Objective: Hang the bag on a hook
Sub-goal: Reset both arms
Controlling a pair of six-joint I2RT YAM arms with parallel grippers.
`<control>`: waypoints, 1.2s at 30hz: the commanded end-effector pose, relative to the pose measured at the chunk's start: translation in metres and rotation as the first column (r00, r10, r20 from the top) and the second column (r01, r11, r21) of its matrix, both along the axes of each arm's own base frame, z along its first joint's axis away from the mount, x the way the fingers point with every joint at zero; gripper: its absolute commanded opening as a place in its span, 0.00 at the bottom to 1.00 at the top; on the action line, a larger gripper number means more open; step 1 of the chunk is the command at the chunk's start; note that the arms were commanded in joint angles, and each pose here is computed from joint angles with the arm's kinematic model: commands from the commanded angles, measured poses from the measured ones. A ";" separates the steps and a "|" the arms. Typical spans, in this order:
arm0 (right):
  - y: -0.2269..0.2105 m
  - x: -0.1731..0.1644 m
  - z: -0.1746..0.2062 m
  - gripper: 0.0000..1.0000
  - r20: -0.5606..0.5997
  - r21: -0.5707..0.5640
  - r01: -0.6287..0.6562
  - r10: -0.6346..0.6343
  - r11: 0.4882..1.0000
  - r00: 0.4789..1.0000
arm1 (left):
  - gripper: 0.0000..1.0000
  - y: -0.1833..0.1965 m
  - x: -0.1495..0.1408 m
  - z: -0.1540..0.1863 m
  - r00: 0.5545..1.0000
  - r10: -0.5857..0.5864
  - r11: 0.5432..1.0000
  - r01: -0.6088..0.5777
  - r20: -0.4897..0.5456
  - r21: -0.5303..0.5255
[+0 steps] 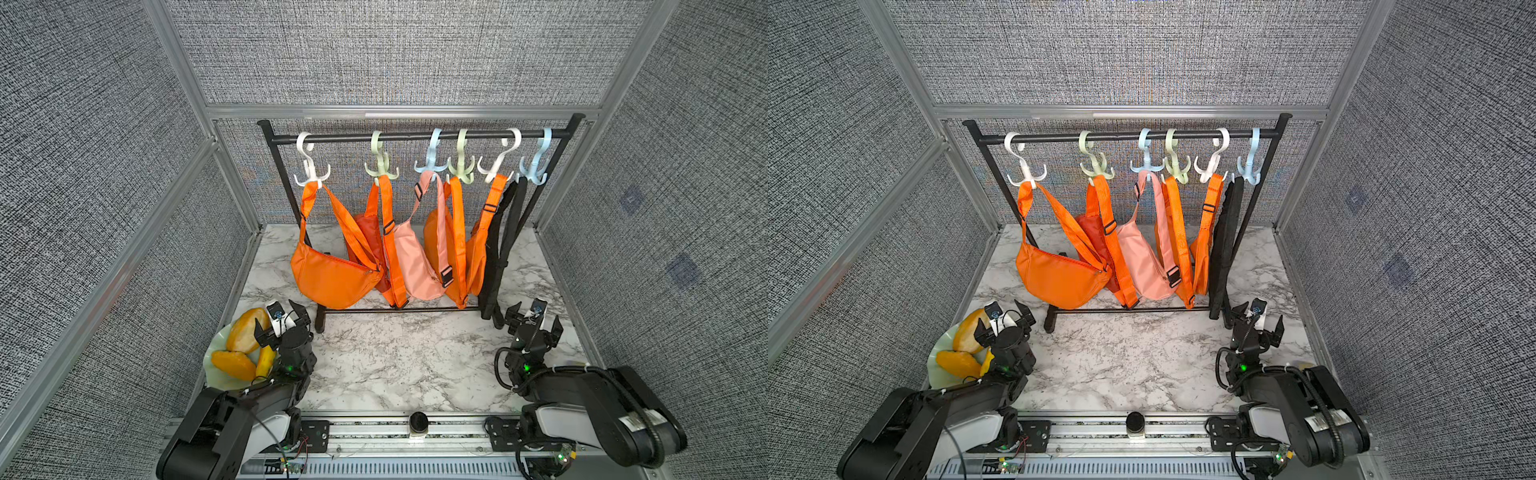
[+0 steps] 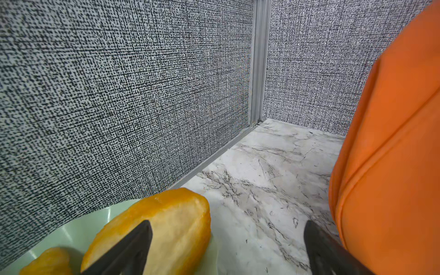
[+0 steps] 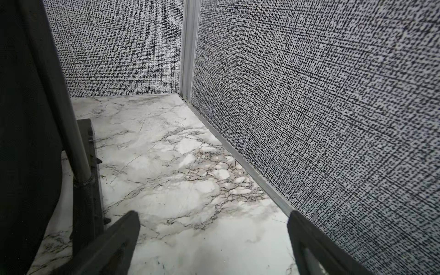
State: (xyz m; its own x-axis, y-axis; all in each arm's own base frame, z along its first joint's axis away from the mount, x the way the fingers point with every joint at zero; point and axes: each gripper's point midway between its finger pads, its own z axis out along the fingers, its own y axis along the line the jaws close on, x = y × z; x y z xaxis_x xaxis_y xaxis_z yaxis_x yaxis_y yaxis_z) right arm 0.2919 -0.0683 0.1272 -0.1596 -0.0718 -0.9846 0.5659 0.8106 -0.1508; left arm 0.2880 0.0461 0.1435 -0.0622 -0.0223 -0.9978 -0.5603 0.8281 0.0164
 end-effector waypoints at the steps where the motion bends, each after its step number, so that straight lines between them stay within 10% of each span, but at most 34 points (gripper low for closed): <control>1: 0.002 0.003 0.027 0.99 0.145 0.004 -0.017 0.016 1.000 0.989 | 0.99 0.006 -0.001 0.019 0.995 0.040 0.999 -0.040 0.094 -0.005; 14: 0.012 0.016 0.011 0.95 0.155 0.109 -0.156 0.138 0.982 0.978 | 0.99 0.039 -0.034 0.014 0.965 0.100 0.993 -0.082 0.241 -0.082; 36: 0.042 0.065 -0.011 0.95 0.009 0.051 -0.314 0.314 0.948 0.949 | 0.99 -0.050 0.012 0.019 0.908 -0.413 0.892 0.389 0.065 0.229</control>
